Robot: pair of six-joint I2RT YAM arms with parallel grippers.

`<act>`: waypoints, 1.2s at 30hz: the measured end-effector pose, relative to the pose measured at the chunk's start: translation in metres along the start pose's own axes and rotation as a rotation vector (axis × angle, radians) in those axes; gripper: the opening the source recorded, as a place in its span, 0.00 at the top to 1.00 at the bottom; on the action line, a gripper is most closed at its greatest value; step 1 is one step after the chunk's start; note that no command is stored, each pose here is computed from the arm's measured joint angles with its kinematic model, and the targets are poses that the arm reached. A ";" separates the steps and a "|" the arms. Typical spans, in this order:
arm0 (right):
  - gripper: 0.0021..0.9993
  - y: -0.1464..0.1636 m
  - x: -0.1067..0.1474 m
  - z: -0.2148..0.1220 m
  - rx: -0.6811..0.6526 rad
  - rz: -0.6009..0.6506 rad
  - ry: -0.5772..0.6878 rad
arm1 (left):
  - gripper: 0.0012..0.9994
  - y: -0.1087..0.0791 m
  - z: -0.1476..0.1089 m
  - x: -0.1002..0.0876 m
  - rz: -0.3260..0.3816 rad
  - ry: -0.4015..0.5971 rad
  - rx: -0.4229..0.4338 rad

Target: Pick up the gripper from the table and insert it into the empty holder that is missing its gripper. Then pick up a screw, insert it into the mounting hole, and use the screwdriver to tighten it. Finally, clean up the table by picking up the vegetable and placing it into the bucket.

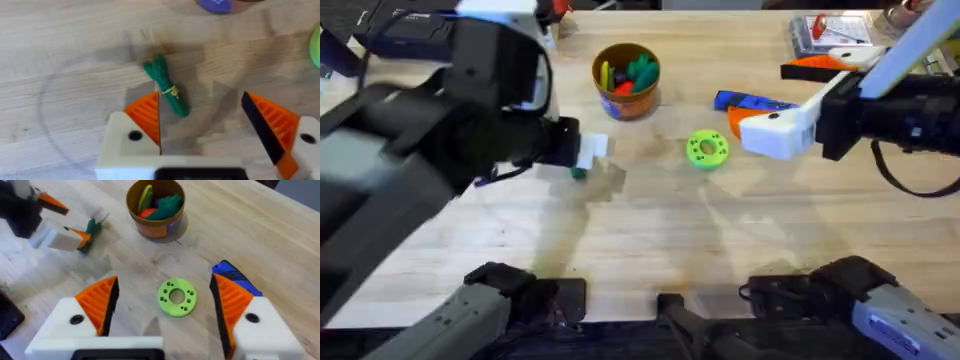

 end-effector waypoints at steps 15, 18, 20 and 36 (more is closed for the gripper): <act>0.01 0.000 0.000 0.000 0.000 0.000 0.001 | 0.01 0.010 0.068 -0.001 -0.406 0.172 -0.215; 0.01 0.000 0.000 0.000 0.000 0.000 0.001 | 0.01 0.011 0.075 0.001 -0.451 0.187 -0.234; 0.01 0.000 0.000 0.000 0.000 0.000 0.001 | 0.01 0.011 0.079 0.002 -0.468 0.194 -0.242; 0.01 0.000 0.000 0.000 0.000 0.000 0.001 | 0.98 0.013 0.087 0.003 -0.498 0.226 -0.281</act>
Point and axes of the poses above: each hand's point on the last joint's axis, 136 mm out from that joint toward the fingers, its own z axis out along the fingers, its own y axis along the line the jaws close on, x = y × z, the point moved 9 cm from there along -z, back along the fingers, and after that the axes turned 9 degrees about -z, right-handed, at the moved point
